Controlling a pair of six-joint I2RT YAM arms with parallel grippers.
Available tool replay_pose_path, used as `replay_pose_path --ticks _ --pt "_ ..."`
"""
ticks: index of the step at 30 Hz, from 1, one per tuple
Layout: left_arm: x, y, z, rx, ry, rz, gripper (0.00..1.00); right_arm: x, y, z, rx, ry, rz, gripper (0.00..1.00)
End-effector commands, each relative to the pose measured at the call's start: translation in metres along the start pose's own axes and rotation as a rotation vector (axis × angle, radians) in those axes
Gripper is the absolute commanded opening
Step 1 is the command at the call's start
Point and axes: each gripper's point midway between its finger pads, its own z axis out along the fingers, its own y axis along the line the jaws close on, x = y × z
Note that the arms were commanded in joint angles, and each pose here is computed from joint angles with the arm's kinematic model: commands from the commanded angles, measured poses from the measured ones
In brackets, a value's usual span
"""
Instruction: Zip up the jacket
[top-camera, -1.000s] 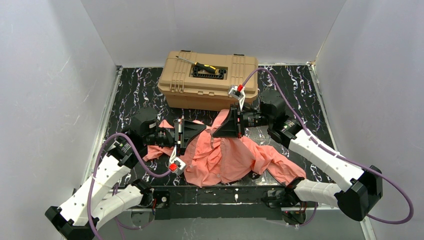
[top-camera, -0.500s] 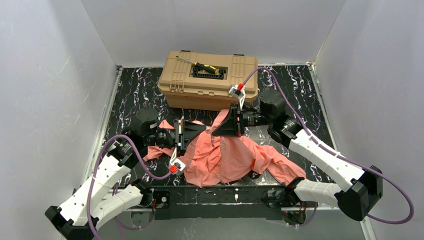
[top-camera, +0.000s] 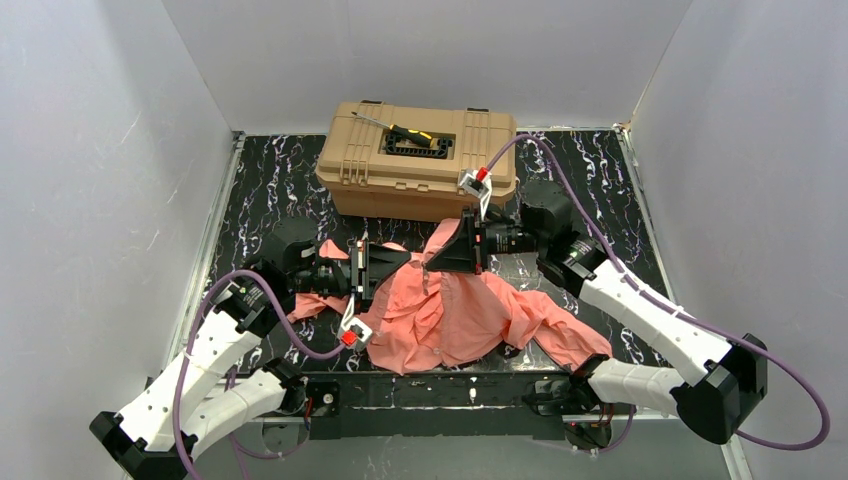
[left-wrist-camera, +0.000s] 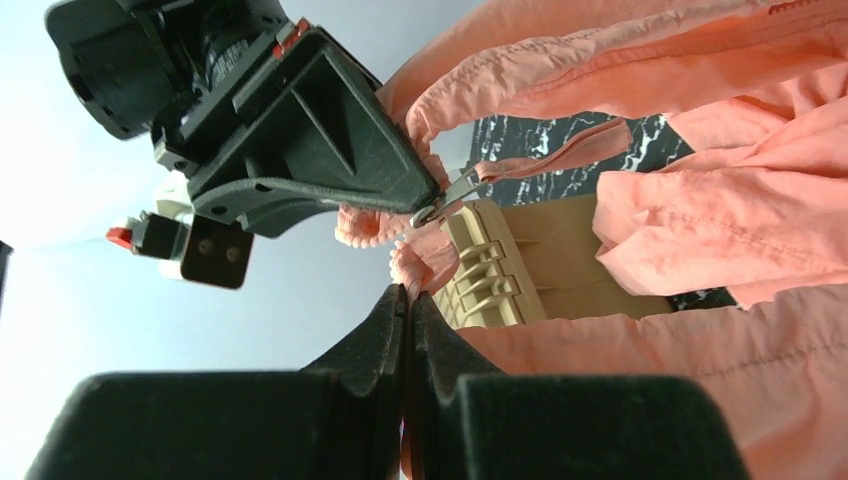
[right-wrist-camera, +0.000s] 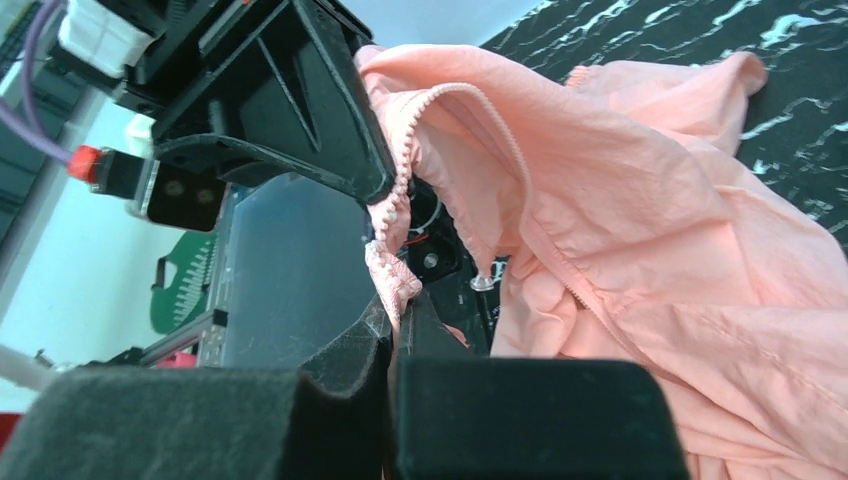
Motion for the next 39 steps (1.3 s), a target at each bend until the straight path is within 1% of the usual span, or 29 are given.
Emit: replay_pose_path --ticks 1,3,7,9,10,11,12,13,16,17,18,19,20,21,25,29,32,35,39 --pt "0.000 -0.015 0.001 0.015 0.012 -0.176 0.00 -0.008 -0.008 -0.012 0.127 -0.029 -0.076 0.01" --pt "-0.002 -0.039 0.006 0.056 0.004 -0.288 0.00 -0.002 -0.022 -0.016 0.204 0.000 -0.096 0.01" --pt "-0.017 -0.102 0.017 0.155 -0.042 -0.439 0.00 0.015 -0.041 -0.021 0.287 0.055 -0.073 0.01" --pt "-0.025 -0.129 0.022 0.198 -0.063 -0.579 0.00 0.022 -0.046 -0.021 0.299 0.068 -0.059 0.01" --pt "-0.029 -0.143 0.025 0.226 -0.070 -0.675 0.00 0.025 -0.049 -0.021 0.301 0.074 -0.053 0.01" --pt "-0.031 -0.153 0.027 0.250 -0.067 -0.769 0.06 0.029 -0.052 -0.020 0.306 0.082 -0.045 0.01" --pt "-0.034 -0.162 0.028 0.271 -0.062 -0.855 0.17 0.033 -0.055 -0.020 0.309 0.090 -0.037 0.01" --pt "-0.034 -0.168 0.030 0.283 -0.045 -0.947 0.22 0.037 -0.057 -0.020 0.313 0.098 -0.029 0.01" --pt "-0.018 -0.173 0.037 0.229 0.072 -1.228 0.34 0.044 -0.059 -0.021 0.316 0.110 -0.015 0.01" --pt "-0.014 -0.176 0.038 0.208 0.116 -1.327 0.37 0.047 -0.060 -0.021 0.318 0.114 -0.010 0.01" --pt "-0.013 -0.177 0.039 0.193 0.133 -1.383 0.42 0.049 -0.061 -0.022 0.321 0.114 -0.009 0.01" --pt "-0.012 -0.178 0.040 0.174 0.151 -1.438 0.55 0.051 -0.062 -0.023 0.324 0.116 -0.007 0.01" --pt "-0.009 -0.178 0.042 0.147 0.168 -1.485 0.61 0.052 -0.062 -0.023 0.326 0.118 -0.004 0.01" --pt "-0.007 -0.179 0.043 0.128 0.186 -1.526 0.62 0.054 -0.064 -0.023 0.327 0.121 0.000 0.01" --pt "0.013 -0.183 0.052 0.027 0.264 -1.622 0.61 0.059 -0.067 -0.023 0.335 0.135 0.012 0.01" --pt "0.028 -0.191 0.068 0.005 0.292 -1.721 0.60 0.063 -0.072 -0.023 0.346 0.141 0.018 0.01" --pt "0.030 -0.191 0.084 0.021 0.243 -1.703 0.59 0.063 -0.075 -0.024 0.356 0.139 0.019 0.01" --pt "0.026 -0.198 0.095 0.073 0.229 -1.668 0.58 0.063 -0.077 -0.025 0.364 0.139 0.018 0.01" --pt "0.027 -0.220 0.096 0.122 0.264 -1.623 0.56 0.063 -0.078 -0.028 0.376 0.136 0.015 0.01"
